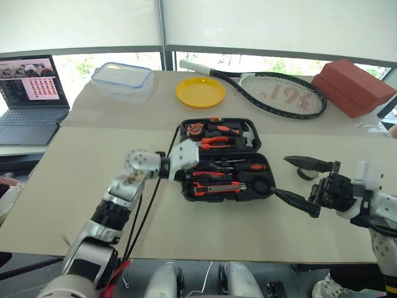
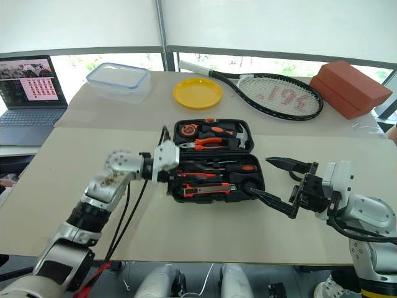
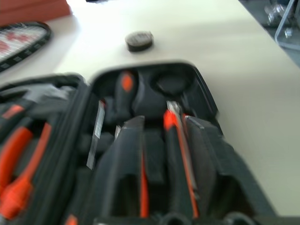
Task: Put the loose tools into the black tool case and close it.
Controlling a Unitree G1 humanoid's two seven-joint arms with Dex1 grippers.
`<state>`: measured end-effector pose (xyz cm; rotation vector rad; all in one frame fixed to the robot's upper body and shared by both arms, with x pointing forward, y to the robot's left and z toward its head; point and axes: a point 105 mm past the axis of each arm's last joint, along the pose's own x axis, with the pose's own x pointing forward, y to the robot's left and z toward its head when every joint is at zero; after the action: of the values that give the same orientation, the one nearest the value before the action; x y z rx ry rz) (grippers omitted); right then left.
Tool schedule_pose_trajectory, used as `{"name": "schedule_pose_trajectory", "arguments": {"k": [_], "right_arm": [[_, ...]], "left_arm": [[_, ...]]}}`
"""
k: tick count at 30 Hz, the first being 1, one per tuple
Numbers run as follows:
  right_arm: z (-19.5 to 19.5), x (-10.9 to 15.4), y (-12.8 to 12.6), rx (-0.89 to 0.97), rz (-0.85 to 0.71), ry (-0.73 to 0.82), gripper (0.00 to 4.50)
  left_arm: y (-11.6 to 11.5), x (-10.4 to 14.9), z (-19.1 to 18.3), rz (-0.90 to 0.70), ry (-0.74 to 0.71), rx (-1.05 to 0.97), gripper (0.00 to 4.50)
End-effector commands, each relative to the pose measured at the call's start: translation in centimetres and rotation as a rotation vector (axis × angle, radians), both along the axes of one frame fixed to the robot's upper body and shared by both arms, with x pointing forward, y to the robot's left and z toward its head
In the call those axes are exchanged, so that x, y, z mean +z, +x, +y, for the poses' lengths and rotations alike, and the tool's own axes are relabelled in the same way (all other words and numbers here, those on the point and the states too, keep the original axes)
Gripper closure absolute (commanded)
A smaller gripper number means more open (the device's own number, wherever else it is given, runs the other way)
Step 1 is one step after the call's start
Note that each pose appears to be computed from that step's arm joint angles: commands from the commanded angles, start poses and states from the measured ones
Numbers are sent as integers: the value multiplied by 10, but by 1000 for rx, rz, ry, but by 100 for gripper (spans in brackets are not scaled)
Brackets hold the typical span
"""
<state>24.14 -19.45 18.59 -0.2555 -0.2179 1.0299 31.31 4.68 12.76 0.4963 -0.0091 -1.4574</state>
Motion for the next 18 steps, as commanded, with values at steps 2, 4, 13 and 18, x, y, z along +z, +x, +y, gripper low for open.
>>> {"name": "schedule_pose_trajectory", "arguments": {"k": [2,4,13,18], "right_arm": [[0,6,-2,-4,-26,1,0],[-1,7,-2,-6,-26,0,0],[-4,6,-4,-16,-27,0,0],[-4,5,-4,-21,-26,1,0]], "left_arm": [[7,-4,-5,-56,-6,33,446],[10,-12,-5,-38,5,65,446],[-4,-49,-4,125,120,51,446],[-9,-72,-7,214,243,50,446]]}}
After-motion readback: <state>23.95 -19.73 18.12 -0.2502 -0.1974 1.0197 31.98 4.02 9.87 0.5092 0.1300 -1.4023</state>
